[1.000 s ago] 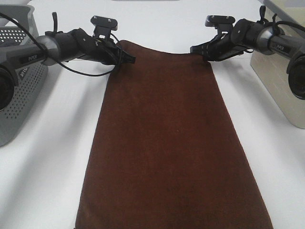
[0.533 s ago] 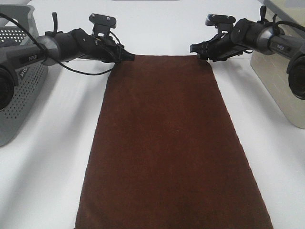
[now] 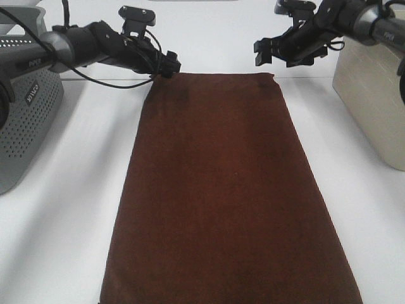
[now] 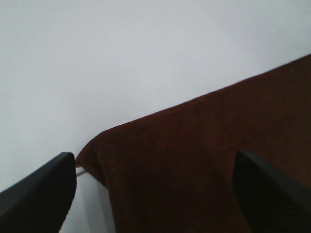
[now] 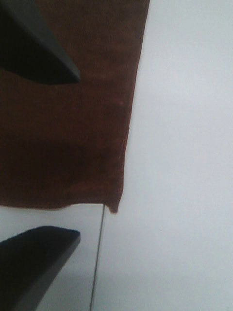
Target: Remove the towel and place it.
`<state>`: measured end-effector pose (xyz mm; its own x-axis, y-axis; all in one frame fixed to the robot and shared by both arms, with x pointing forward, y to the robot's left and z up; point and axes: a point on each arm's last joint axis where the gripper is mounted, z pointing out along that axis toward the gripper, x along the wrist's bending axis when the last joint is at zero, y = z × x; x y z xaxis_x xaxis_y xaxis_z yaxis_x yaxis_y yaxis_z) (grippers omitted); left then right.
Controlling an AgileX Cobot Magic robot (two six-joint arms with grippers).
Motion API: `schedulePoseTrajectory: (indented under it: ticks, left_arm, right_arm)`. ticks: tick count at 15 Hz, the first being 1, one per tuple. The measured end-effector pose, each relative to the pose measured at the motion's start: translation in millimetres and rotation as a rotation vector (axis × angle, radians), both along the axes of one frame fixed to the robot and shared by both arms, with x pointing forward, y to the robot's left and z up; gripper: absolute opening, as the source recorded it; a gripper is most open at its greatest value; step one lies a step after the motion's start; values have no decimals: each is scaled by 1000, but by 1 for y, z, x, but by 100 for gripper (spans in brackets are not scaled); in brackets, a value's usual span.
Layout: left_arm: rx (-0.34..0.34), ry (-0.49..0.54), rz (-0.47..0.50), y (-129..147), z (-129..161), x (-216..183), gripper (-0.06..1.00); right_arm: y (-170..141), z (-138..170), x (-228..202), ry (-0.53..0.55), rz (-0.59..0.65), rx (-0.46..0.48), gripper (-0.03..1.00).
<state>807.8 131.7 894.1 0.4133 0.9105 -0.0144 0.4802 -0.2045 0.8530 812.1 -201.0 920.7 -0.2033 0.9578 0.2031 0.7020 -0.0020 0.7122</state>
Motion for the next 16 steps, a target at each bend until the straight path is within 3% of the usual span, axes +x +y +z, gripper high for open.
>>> schedulePoseTrajectory:
  ticks: [3,5,7,10,12,13,14,16]
  left_arm:
    - [34,113,-96,-2,63,-20,93]
    - [45,157,-79,4,109,-35,98]
    - [28,162,-7,20,160,-50,98]
    - [-9,179,176,81,223,-71,98]
    - [-56,235,328,137,246,-84,98]
    - [-59,249,357,149,249,-87,98]
    - [-39,327,406,175,255,-101,98]
    - [-4,349,407,177,261,-109,98]
  right_arm:
    - [1,74,-19,1,51,2,80]
    - [-1,121,-40,30,86,-20,85]
    - [-8,166,-63,47,66,-47,86]
    - [-37,225,-95,33,4,-45,87]
    - [-58,249,-113,35,-29,-54,87]
    - [-62,254,-116,33,-36,-58,87]
    - [-75,268,-126,18,-74,-73,87]
    - [-77,284,-139,-11,-93,-78,87]
